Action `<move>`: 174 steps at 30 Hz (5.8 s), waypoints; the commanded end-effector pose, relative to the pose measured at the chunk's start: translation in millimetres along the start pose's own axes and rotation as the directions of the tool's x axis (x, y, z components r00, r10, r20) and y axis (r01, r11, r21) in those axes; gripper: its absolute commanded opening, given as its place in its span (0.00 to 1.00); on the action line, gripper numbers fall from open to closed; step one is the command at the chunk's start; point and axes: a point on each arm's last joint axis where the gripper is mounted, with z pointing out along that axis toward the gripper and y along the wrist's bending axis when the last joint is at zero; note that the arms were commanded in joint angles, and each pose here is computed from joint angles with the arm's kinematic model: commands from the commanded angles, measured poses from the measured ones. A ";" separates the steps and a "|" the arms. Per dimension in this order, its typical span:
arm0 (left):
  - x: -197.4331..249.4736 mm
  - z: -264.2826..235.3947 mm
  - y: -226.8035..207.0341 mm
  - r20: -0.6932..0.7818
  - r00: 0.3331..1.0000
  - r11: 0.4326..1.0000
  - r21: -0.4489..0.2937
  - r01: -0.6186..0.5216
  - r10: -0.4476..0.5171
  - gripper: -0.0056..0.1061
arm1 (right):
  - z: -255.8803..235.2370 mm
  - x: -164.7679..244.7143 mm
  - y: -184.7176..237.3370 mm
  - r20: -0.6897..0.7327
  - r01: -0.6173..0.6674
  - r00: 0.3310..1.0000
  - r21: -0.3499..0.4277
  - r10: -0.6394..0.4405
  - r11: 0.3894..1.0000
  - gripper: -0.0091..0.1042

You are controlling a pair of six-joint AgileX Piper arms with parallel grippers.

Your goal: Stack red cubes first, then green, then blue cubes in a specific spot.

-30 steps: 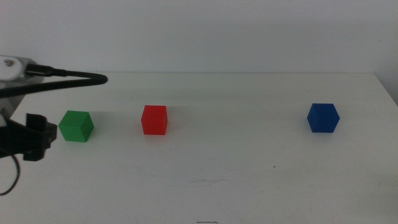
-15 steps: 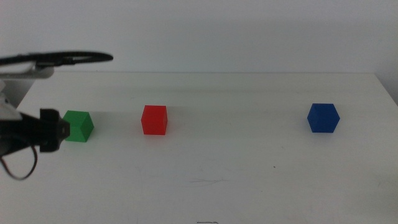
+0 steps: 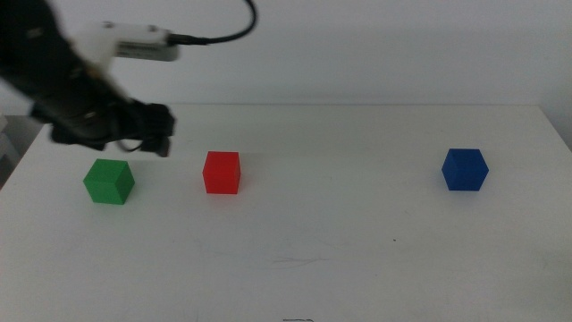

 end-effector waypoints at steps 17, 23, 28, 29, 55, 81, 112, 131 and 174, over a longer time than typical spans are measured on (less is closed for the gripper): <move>-88.8 98.6 -57.4 -0.082 0.996 0.998 0.041 -0.044 0.047 0.89 | -3.2 -15.7 0.3 0.115 0.021 0.993 -0.002 -0.021 1.000 0.91; -86.7 124.8 -59.3 -0.113 0.993 0.999 0.037 -0.026 0.030 0.89 | -3.2 -15.7 0.3 0.115 0.021 0.993 -0.002 -0.021 1.000 0.91; -86.3 141.4 -60.7 -0.101 0.995 0.999 0.035 0.024 -0.020 0.88 | -3.2 -15.7 0.3 0.115 0.021 0.993 -0.002 -0.021 1.000 0.91; -86.1 142.7 -60.7 -0.103 0.994 0.999 0.034 0.031 -0.028 0.88 | -3.2 -15.7 0.3 0.115 0.021 0.993 -0.002 -0.021 1.000 0.91; -78.5 87.6 -64.6 -0.073 0.989 0.989 0.063 0.130 -0.125 0.04 | -3.2 -15.7 0.3 0.115 0.021 0.993 -0.002 -0.021 1.000 0.91; 4.1 79.3 -196.0 -0.131 0.971 0.973 0.090 0.214 -0.202 0.04 | -3.2 -15.7 0.3 0.115 0.021 0.993 -0.002 -0.021 1.000 0.91; 10.8 107.1 -199.9 -0.155 0.974 0.982 0.059 0.178 -0.168 0.89 | -3.2 -15.7 0.3 0.115 0.021 0.993 -0.002 -0.021 1.000 0.91; -22.4 -69.4 -32.2 0.029 0.991 0.983 -0.133 0.130 -0.128 0.89 | -3.2 -15.7 0.3 0.115 0.021 0.993 -0.002 -0.021 1.000 0.91; -39.2 127.5 104.1 -0.116 0.990 0.996 -0.057 0.072 -0.078 0.85 | -3.2 -15.7 0.3 0.115 0.021 0.993 -0.002 -0.021 1.000 0.91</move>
